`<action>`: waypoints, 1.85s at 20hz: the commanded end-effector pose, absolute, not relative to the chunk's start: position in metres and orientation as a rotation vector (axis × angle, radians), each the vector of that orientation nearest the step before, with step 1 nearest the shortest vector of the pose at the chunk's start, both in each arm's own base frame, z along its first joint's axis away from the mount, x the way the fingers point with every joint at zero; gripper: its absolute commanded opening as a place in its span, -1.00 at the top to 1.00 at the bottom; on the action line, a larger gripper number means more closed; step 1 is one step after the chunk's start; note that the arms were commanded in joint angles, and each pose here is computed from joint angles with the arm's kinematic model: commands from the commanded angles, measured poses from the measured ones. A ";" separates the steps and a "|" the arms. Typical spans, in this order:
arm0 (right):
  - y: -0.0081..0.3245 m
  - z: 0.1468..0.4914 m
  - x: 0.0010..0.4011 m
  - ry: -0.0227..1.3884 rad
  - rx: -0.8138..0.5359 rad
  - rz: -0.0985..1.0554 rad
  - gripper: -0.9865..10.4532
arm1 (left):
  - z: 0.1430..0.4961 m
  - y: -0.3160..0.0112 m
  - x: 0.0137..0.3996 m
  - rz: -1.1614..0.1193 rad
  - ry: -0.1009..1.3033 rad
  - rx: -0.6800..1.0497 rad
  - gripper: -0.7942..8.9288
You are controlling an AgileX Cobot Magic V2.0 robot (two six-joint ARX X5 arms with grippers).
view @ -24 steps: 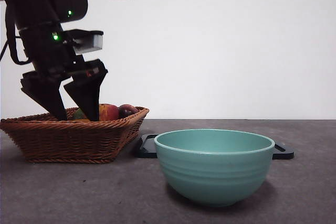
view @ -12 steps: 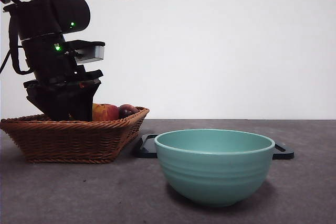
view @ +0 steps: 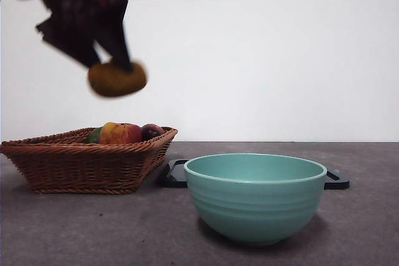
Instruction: Pick up the wifruite, put it on the bowl, pick up the plate, put it on desk
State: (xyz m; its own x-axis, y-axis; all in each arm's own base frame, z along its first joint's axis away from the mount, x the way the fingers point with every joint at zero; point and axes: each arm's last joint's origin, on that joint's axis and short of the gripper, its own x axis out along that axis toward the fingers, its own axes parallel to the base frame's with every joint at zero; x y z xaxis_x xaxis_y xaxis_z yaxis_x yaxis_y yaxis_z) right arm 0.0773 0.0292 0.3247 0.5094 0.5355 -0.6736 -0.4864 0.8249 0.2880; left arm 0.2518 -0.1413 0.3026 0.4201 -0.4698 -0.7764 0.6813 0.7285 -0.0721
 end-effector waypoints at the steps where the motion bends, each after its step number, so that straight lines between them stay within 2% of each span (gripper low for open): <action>1: 0.030 0.330 0.078 0.812 0.061 0.624 0.15 | 0.320 -0.163 0.231 -0.863 0.813 0.262 0.47; 5: 0.030 0.330 0.078 0.812 0.061 0.623 0.15 | 0.307 -0.210 0.207 -1.029 0.832 0.348 0.47; 8: 0.030 0.330 0.078 0.812 0.061 0.623 0.15 | 0.289 -0.235 0.202 -1.086 0.876 0.394 0.47; 16: 0.030 0.330 0.078 0.811 0.057 0.614 0.15 | 0.232 -0.282 0.208 -1.086 0.941 0.503 0.47; 21: 0.030 0.330 0.078 0.810 0.057 0.614 0.15 | 0.208 -0.295 0.208 -1.082 0.982 0.543 0.47; 28: 0.030 0.330 0.078 0.809 0.057 0.615 0.15 | 0.198 -0.300 0.208 -1.085 1.000 0.557 0.45; 32: 0.030 0.330 0.078 0.809 0.057 0.615 0.15 | 0.198 -0.299 0.208 -1.083 1.009 0.559 0.19; 37: 0.030 0.330 0.078 0.809 0.057 0.615 0.15 | 0.198 -0.300 0.207 -1.075 1.017 0.543 0.19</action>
